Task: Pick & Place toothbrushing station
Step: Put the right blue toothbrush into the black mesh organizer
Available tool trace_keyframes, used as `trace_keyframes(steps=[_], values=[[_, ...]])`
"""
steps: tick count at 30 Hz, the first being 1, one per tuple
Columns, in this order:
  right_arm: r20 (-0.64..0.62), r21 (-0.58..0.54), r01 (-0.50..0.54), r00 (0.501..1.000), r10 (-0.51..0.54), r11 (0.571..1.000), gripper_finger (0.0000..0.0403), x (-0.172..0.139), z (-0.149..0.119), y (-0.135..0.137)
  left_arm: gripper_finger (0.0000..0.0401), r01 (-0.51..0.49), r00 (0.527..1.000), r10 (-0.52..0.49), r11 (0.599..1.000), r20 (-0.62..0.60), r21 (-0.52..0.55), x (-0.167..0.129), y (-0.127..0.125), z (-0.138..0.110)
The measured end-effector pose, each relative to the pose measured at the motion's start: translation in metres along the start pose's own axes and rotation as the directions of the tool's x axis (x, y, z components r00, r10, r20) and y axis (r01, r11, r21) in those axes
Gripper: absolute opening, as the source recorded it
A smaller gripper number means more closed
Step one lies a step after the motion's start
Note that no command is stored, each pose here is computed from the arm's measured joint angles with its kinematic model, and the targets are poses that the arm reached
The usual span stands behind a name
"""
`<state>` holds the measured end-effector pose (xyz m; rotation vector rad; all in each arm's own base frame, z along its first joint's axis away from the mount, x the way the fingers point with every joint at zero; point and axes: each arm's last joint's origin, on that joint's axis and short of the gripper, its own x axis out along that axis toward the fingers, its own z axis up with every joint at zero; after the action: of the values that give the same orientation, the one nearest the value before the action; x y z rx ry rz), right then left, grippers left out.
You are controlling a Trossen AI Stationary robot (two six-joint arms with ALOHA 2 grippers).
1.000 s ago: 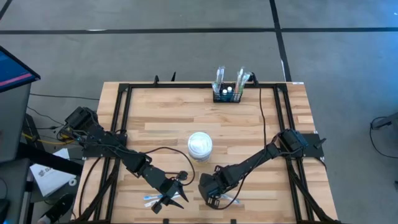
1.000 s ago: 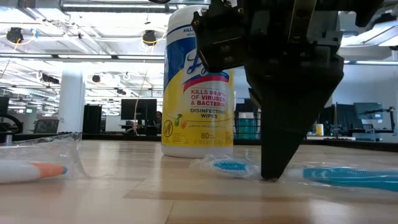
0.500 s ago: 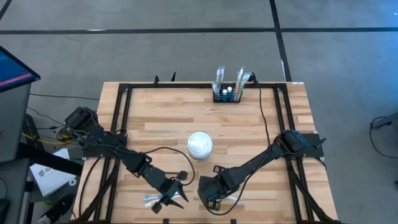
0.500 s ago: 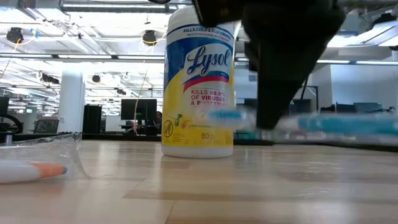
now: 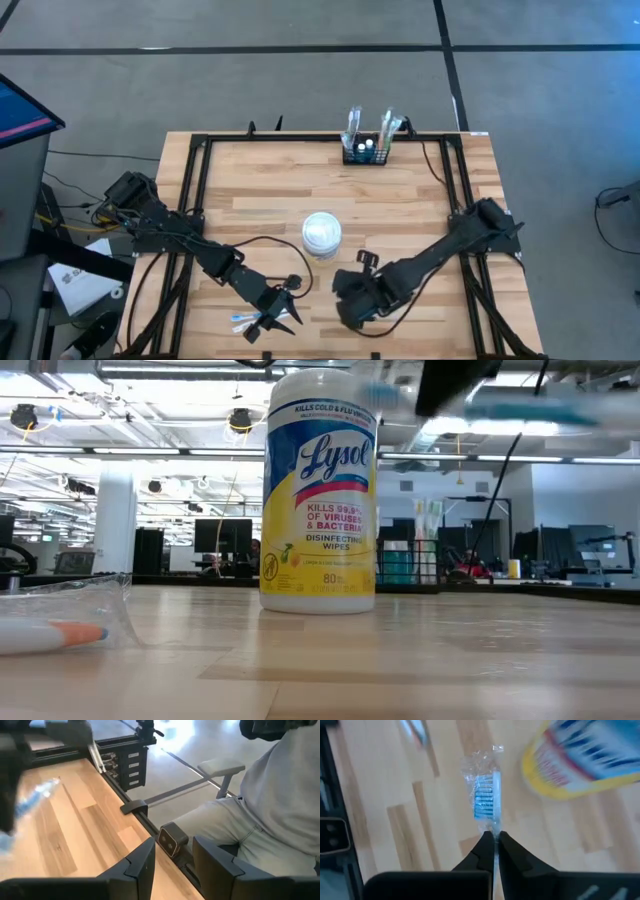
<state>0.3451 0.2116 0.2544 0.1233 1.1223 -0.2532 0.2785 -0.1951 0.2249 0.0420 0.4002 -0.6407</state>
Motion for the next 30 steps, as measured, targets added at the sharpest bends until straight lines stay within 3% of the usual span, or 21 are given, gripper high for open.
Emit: trace_keyframes(steps=[8, 13, 30], values=[[0.167, 0.035, 0.120, 0.978, -0.124, 0.992, 0.0000, -0.046, -0.007, -0.014, 0.0127, -0.004, 1.000, 0.004, 1.000, 0.004, 0.001, 0.000, 0.000, 0.000], [0.266, 0.092, 0.245, 0.928, -0.261, 0.965, 0.0000, -0.066, -0.015, -0.024, 0.0127, -0.004, 1.000, 0.004, 1.000, 0.005, 0.001, 0.000, 0.000, 0.000], [0.333, 0.175, 0.465, 0.801, -0.497, 0.868, 0.0000, -0.085, -0.019, -0.061, 0.0127, -0.003, 1.000, 0.003, 1.000, 0.007, 0.000, 0.000, 0.000, 0.001]])
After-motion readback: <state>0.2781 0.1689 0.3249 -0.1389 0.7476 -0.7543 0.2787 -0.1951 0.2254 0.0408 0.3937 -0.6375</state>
